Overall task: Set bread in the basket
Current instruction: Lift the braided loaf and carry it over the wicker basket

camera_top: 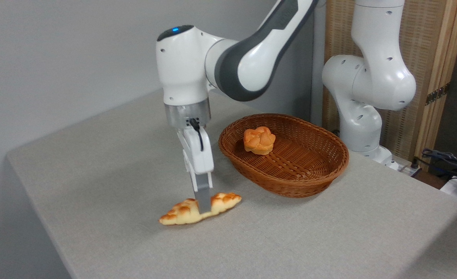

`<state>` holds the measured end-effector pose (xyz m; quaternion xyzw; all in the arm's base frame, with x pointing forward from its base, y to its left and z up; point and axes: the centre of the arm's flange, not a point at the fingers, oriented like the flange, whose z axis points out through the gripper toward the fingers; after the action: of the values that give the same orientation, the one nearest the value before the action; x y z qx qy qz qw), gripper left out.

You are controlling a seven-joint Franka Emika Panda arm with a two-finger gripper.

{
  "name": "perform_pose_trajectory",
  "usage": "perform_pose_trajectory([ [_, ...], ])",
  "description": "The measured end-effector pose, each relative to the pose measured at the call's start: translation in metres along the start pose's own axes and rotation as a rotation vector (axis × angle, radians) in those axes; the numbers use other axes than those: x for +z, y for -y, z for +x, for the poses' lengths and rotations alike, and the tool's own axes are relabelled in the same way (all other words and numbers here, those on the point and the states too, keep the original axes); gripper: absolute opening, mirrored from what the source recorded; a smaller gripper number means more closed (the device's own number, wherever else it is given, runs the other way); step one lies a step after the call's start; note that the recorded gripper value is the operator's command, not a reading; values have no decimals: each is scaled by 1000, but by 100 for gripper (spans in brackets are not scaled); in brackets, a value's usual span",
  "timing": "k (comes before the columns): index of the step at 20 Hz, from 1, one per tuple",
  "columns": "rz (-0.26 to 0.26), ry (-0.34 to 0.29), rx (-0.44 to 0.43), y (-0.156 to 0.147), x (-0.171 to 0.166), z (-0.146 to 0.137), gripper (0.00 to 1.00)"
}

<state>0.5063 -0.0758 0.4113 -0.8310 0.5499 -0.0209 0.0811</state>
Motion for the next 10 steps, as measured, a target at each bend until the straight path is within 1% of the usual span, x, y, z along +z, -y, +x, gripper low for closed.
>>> perform_pose_trajectory([
  [1, -9, 8, 15, -5, -2, 7, 5],
  [3, -37, 33, 26, -10, -5, 11, 5],
  [4, -44, 37, 22, -8, -9, 10, 5],
  [5, -56, 26, 4, -5, -16, 10, 5],
  [7, -90, -49, -87, 8, -43, 3, 6],
  [8, -108, -95, -146, 18, -65, -8, 6],
  [10, -157, -160, -248, 32, -107, -47, 7],
])
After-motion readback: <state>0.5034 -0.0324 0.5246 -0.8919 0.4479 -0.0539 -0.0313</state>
